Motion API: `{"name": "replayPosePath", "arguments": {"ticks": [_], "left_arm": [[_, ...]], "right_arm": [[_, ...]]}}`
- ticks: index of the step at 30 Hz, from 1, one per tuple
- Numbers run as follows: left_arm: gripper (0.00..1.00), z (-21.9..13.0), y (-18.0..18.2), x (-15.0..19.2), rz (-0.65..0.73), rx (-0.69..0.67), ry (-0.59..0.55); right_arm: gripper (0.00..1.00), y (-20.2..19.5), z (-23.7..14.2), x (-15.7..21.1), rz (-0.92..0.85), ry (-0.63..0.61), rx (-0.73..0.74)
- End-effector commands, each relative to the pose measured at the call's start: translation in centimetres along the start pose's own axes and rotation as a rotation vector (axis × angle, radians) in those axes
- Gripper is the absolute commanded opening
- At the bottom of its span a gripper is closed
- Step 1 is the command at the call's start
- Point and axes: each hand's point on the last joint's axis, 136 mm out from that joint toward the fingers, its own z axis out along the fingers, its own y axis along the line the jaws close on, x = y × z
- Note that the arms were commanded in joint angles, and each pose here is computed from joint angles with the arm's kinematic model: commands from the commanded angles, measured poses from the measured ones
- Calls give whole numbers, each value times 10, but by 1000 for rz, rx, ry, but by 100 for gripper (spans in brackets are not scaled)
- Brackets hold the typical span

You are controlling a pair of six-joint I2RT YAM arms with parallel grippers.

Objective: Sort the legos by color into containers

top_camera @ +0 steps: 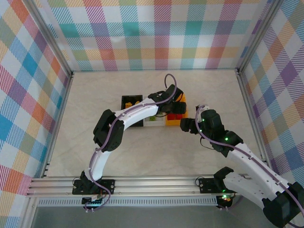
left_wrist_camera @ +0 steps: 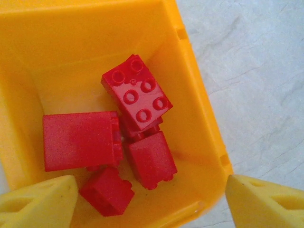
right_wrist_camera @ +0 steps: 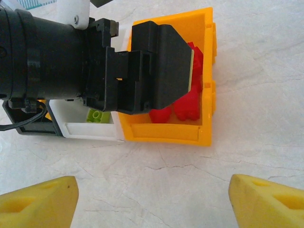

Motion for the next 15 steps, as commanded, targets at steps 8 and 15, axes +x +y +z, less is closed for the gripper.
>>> {"name": "replayPosePath", "arguments": {"ticks": [8, 15], "left_arm": [[100, -139, 50, -19, -32, -62, -343], [100, -206, 191, -11, -122, -366, -638]], "right_arm": [[100, -18, 3, -10, 11, -80, 89], [100, -35, 5, -19, 9, -154, 182]]}}
